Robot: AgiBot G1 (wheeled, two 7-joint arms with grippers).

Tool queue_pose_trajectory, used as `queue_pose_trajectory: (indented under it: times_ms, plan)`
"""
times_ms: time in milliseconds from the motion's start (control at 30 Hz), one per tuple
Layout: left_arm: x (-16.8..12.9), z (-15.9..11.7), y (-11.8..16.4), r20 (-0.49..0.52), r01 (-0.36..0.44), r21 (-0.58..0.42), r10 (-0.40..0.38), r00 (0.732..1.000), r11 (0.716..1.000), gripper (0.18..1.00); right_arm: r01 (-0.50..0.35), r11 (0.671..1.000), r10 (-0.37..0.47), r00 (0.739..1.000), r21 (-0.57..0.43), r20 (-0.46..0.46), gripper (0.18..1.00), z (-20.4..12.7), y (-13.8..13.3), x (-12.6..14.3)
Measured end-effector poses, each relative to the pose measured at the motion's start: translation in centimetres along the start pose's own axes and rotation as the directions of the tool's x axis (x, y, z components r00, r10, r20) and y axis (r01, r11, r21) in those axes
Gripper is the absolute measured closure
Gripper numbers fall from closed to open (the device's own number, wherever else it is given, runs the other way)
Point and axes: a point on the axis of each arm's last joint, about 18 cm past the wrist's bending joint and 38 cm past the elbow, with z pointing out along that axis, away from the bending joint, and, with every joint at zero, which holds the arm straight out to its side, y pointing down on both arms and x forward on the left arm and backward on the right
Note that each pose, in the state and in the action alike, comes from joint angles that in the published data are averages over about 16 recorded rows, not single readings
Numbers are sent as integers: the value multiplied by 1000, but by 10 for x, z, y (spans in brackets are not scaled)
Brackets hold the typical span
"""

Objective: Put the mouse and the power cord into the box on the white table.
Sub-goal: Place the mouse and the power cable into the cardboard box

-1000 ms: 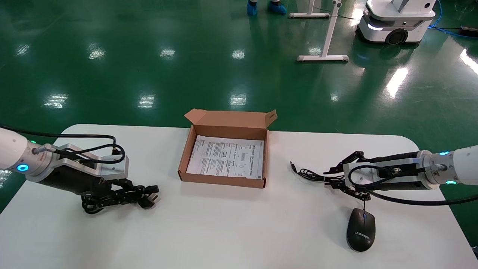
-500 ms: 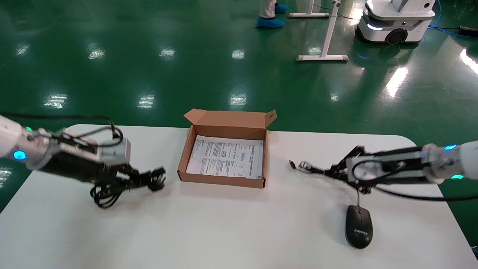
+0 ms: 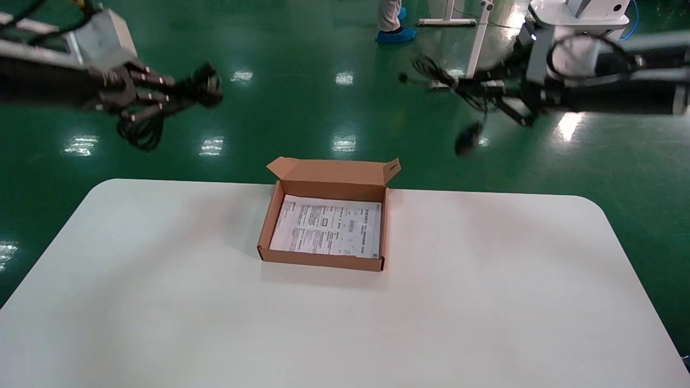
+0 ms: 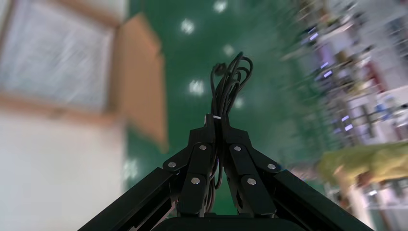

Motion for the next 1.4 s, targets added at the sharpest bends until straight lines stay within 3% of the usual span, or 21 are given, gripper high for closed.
queue_pose_trajectory:
  times_ms: [200, 467, 867, 1400]
  plan:
    - [-35, -9, -35, 111, -35, 6, 34, 993, 999, 933, 32, 996, -29, 999, 83, -46, 977, 33, -36, 20]
    - [-56, -15, -57, 176, -69, -19, 71, 982, 997, 933, 59, 988, -53, 997, 144, -47, 978, 91, -67, 13]
    - [-62, -27, -37, 205, -57, -62, 69, 976, 996, 933, 56, 984, -58, 998, 169, 8, 979, 149, -83, -26]
    - [-51, -24, -11, 187, -17, -83, 32, 982, 996, 933, 72, 988, -88, 989, 136, 121, 979, 178, -72, -83]
